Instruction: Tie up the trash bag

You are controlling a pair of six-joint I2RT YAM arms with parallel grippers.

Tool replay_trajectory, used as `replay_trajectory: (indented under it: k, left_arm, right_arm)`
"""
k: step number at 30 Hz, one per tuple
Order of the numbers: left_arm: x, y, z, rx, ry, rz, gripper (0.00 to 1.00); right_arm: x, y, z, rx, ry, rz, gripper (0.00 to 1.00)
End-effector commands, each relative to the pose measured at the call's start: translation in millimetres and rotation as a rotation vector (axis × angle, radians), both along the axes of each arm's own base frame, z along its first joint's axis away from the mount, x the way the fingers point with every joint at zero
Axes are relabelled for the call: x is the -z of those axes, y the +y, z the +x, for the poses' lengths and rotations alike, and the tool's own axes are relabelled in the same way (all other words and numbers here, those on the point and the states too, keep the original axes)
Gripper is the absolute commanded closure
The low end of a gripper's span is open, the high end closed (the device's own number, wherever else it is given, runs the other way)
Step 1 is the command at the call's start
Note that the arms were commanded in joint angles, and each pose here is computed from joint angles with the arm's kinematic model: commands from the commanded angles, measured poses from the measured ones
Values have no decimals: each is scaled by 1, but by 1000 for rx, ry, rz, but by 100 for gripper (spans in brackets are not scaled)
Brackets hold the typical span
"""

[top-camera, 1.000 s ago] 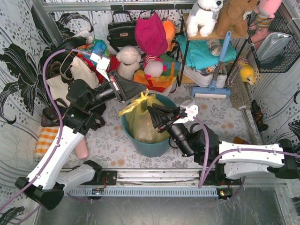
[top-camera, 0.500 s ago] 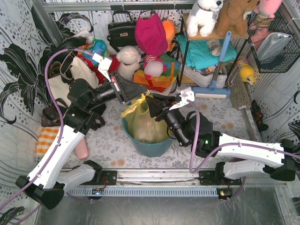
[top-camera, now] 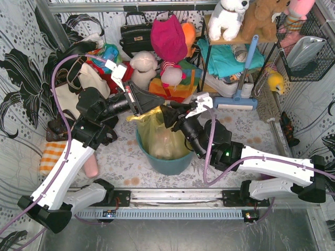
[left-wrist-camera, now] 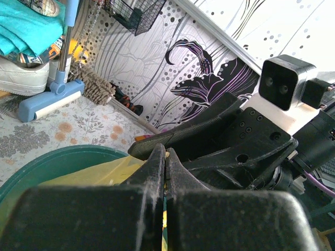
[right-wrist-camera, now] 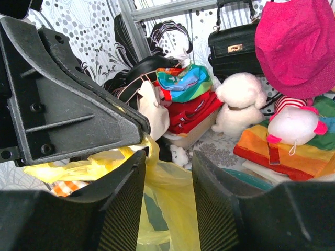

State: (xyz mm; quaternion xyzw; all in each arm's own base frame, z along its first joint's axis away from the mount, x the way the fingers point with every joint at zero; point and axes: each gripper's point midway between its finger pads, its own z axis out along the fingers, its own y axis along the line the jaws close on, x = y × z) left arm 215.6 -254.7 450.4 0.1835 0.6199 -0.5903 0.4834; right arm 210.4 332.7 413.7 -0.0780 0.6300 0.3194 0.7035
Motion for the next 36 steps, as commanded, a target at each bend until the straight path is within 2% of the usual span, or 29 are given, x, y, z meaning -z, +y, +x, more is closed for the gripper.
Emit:
replay_trajectory:
  k: [1,8,15,19,22,26,31,36]
  left_arm:
    - [-15,0,-8,24,-70,-12,100]
    - [-15,1,-9,26,-74,-10,100]
    - [-13,-1,-8,37,-67,-7,100]
    - [-14,-2,-9,45,-71,-12,100]
    - [-15,-2,-11,51,-73,-14,100]
    - [-14,-2,-12,57,-70,-14,99]
    - [-16,3,-12,20,-70,-11,51]
    - [-14,14,-1,-97,-77,26,44]
  right_arm:
    - [-21,1,2,-8,-9,63,60]
    - [-24,-11,9,43,-23,88,69]
    - [-32,-5,6,8,-55,82,63]
    - [-33,1,7,-4,-63,60,64]
    - [-33,-1,8,10,-65,60,75]
    - [-34,-8,11,36,-67,69,100]
    - [-37,-10,9,32,-73,80,100]
    - [-39,-11,8,24,-76,92,100]
